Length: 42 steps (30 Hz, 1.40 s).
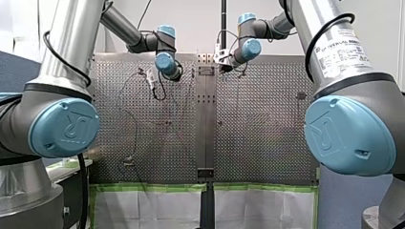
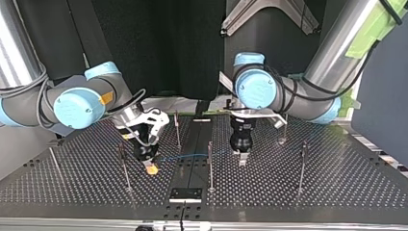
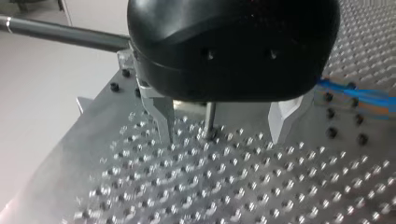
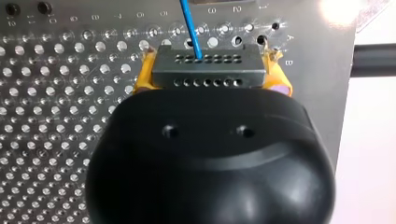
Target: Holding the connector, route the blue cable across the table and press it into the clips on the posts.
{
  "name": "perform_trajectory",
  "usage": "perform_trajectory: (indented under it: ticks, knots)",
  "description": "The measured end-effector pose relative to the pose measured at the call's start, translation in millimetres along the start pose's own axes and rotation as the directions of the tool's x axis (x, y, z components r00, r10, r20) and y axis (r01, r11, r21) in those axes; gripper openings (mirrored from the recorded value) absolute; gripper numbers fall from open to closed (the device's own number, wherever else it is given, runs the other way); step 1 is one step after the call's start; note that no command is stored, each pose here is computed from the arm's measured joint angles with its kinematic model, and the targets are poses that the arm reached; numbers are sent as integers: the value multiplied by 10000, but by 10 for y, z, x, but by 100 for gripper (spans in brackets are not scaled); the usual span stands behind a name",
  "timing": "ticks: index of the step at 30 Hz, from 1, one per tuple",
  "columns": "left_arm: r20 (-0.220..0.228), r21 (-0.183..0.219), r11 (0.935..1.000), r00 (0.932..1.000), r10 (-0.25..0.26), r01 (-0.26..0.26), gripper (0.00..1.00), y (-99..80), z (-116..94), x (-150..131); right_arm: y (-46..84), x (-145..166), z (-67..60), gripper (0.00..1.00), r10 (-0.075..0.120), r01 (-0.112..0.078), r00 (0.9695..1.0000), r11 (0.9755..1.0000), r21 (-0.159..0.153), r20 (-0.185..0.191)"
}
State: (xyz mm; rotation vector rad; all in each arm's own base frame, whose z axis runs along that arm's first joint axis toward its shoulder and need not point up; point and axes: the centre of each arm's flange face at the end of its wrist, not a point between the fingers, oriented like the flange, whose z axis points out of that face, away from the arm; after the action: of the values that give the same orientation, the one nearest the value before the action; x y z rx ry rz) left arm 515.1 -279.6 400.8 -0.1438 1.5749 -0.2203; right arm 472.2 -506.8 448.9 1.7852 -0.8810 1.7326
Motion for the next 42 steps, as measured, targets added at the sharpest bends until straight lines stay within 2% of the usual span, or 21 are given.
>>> perform_trajectory:
  ticks: [8, 12, 18, 23, 26, 28, 35, 42]
  knots:
    - [-762, 520, 9983, 9967, 284, -245, 100, -131, -450, 23, -11, 1, -1, 0, 2, -2, 10000, 10000, 12, 2]
    - [-954, 777, 9965, 9947, 375, -301, 100, -187, -631, -50, -13, 1, 0, 0, 5, -5, 10000, 10000, 14, 1]
    - [-998, 1087, 9933, 9937, 506, -397, 100, -303, -891, -236, -12, -1, -2, 0, 40, -40, 10000, 10000, 16, 16]
    - [-505, 1492, 9887, 9985, 202, -124, 100, -474, -1070, -459, 9, 1, -2, 0, 47, -47, 10000, 10000, -21, 11]
    - [-201, 1665, 9860, 9998, 9, 25, 100, -599, -1117, -561, 25, 4, -1, 0, 48, -48, 10000, 10000, -42, 1]
    - [-158, 1702, 9854, 9999, -33, 59, 100, -671, -1125, -573, 31, 4, -1, 0, 49, -49, 10000, 10000, -53, 3]
    - [-474, 1647, 9862, 9986, 226, -145, 100, -958, -1131, -474, 51, 12, -6, 0, 51, -51, 10000, 10000, -84, -2]
    - [-578, 1632, 9862, 9976, 391, -292, 100, -1259, -1125, -357, 87, 20, -5, 0, 50, -50, 10000, 9999, -134, -26]
